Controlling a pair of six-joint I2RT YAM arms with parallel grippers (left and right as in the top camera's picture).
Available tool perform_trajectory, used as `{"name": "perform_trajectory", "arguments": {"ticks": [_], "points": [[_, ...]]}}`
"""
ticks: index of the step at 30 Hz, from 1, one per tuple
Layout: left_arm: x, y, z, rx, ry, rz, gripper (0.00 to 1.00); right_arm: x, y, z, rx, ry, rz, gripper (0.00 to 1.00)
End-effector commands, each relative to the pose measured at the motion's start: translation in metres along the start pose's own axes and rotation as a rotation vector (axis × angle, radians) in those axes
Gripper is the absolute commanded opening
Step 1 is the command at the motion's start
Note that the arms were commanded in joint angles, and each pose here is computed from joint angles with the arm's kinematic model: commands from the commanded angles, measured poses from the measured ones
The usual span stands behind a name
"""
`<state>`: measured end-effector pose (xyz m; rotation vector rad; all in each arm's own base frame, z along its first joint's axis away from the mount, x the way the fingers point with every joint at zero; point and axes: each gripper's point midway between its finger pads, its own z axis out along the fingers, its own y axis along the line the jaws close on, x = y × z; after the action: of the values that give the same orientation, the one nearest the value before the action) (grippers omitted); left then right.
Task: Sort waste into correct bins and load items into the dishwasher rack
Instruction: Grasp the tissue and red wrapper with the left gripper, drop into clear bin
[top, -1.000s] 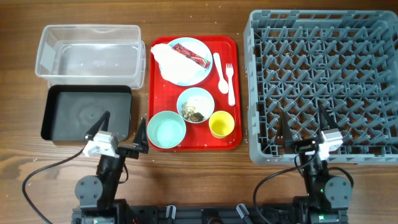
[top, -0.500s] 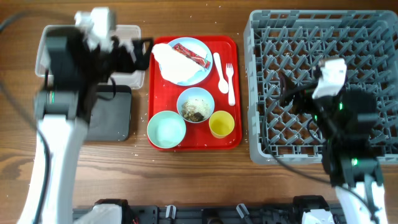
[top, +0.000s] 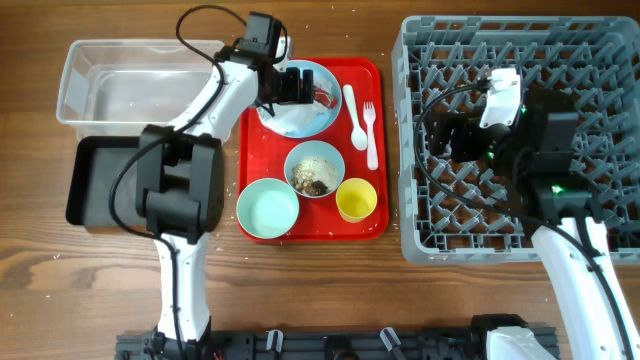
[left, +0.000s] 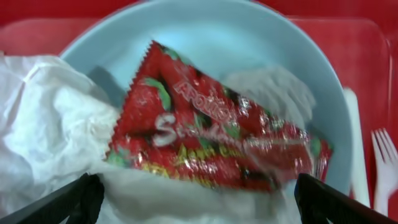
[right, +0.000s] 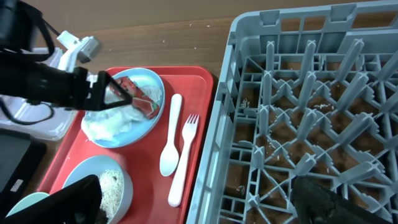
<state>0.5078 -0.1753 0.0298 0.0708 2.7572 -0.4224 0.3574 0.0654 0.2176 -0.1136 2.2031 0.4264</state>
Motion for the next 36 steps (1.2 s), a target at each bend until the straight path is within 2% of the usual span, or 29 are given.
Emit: {"name": "perform_trajectory", "arguments": {"ticks": [1,3,4,5,6,7,11,14,19,21,25,27,30,31,32,33,35,36], "points": [[0.002,0.006,0.022,-0.037,0.001,-0.051,1.00,-0.006,0.004,0.001,-0.023,-0.004,0.017,1.00],[0.010,0.008,0.036,-0.041,0.022,-0.050,0.85,-0.004,0.003,0.001,-0.022,0.002,0.019,1.00],[0.012,0.010,0.040,-0.043,0.030,-0.051,0.50,-0.002,0.003,0.001,-0.021,0.011,0.023,1.00],[0.013,0.010,0.040,-0.044,0.031,-0.052,0.28,-0.001,0.003,0.001,-0.021,0.016,0.024,1.00],[0.013,0.010,0.040,-0.044,0.031,-0.052,0.10,0.000,0.003,0.001,-0.020,0.019,0.025,1.00],[0.013,0.010,0.040,-0.044,0.031,-0.051,0.04,0.000,0.003,0.001,-0.020,0.020,0.025,1.00],[-0.017,0.000,0.007,-0.022,-0.050,-0.045,0.04,0.001,0.003,0.001,-0.019,0.025,0.027,1.00],[-0.067,-0.022,-0.080,0.020,-0.218,-0.028,0.04,0.001,0.003,0.001,-0.019,0.025,0.027,1.00],[-0.095,-0.031,-0.204,0.054,-0.425,-0.023,0.04,0.001,0.003,0.001,-0.019,0.025,0.027,1.00],[-0.095,-0.006,-0.225,0.002,-0.444,-0.067,0.04,0.001,0.003,0.001,-0.019,0.025,0.027,1.00],[-0.068,0.101,-0.225,-0.263,-0.343,-0.240,0.04,0.003,0.003,0.001,-0.019,0.031,0.030,1.00],[-0.055,0.146,-0.208,-0.329,-0.279,-0.276,0.04,0.007,0.002,0.001,-0.017,0.046,0.035,1.00],[-0.044,0.203,-0.147,-0.371,-0.196,-0.326,0.04,0.008,0.002,0.001,-0.017,0.050,0.036,1.00],[-0.039,0.212,-0.130,-0.373,-0.170,-0.337,0.11,0.008,0.002,0.001,-0.017,0.050,0.036,1.00],[-0.037,0.213,-0.124,-0.363,-0.158,-0.339,0.27,0.008,0.002,0.001,-0.017,0.050,0.036,1.00],[-0.038,0.212,-0.124,-0.359,-0.159,-0.338,0.50,0.008,0.002,0.001,-0.017,0.050,0.036,1.00],[-0.050,0.203,-0.144,-0.338,-0.206,-0.321,0.70,0.007,0.002,0.001,-0.017,0.045,0.034,1.00],[-0.062,0.189,-0.162,-0.296,-0.240,-0.267,0.74,0.006,0.002,0.001,-0.017,0.045,0.033,1.00]]}}
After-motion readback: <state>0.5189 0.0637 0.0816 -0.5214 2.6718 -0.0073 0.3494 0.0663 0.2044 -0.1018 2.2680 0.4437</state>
